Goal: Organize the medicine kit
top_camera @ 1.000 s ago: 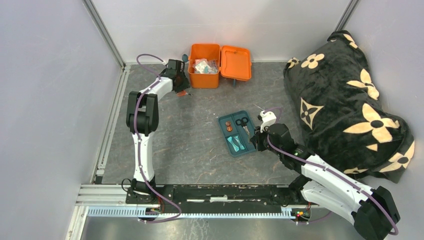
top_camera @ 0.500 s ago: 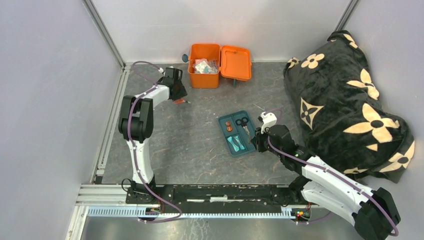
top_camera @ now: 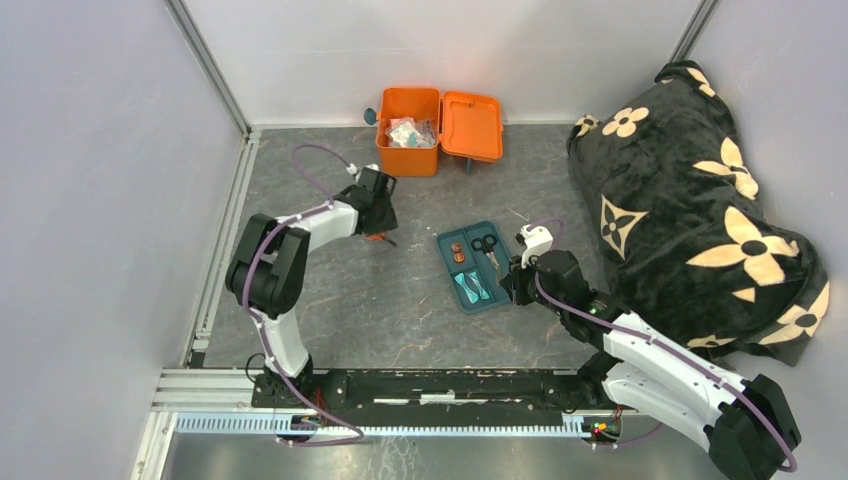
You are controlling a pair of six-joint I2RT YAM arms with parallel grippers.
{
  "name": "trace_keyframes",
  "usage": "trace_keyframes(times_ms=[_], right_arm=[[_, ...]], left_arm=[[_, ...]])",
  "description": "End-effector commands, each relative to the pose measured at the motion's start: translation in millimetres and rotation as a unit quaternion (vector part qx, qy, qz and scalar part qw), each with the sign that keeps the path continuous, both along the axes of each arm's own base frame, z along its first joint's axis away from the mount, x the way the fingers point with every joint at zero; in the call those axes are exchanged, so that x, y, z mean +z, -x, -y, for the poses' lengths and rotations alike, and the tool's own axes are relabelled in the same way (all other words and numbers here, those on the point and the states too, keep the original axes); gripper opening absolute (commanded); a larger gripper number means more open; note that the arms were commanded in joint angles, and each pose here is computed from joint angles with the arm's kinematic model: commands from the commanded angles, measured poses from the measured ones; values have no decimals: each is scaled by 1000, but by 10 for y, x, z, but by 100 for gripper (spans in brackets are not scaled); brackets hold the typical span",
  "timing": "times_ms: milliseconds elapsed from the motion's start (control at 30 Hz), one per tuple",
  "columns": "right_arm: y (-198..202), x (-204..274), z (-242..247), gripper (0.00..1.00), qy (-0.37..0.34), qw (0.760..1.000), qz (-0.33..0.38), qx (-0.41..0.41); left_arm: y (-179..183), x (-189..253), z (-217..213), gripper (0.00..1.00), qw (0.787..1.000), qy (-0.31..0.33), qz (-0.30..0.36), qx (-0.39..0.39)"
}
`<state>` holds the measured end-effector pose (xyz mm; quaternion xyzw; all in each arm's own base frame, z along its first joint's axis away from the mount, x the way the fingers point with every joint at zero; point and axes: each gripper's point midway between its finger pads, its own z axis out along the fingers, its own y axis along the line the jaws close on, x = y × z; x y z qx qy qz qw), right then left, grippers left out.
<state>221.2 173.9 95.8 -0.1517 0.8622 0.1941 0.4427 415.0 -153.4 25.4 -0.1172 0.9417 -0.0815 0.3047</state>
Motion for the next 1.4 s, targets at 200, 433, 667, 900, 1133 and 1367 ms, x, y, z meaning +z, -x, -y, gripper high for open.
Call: trace_keyframes(times_ms=[200, 433, 667, 900, 1133, 1367], right_arm=[[-86, 175, -65, 28, -10, 1000, 23, 4], [-104, 245, -78, 28, -11, 1000, 28, 5], [-142, 331, -136, 31, -21, 999, 27, 5], [-218, 453, -286, 35, -41, 999, 17, 11], [-269, 531, -708, 35, -35, 998, -5, 58], [-268, 388, -1421, 34, 6, 991, -48, 123]], left_arm=[[1276, -349, 654, 48, 993, -1, -89, -75], [1338, -110, 822, 50, 994, 12, -63, -84], [1100, 603, 876, 56, 995, 15, 12, -100], [969, 1461, 756, 64, 989, 26, 107, -99], [1039, 1531, 113, 67, 991, 43, 124, -28], [1241, 1296, -420, 69, 993, 57, 97, 30]])
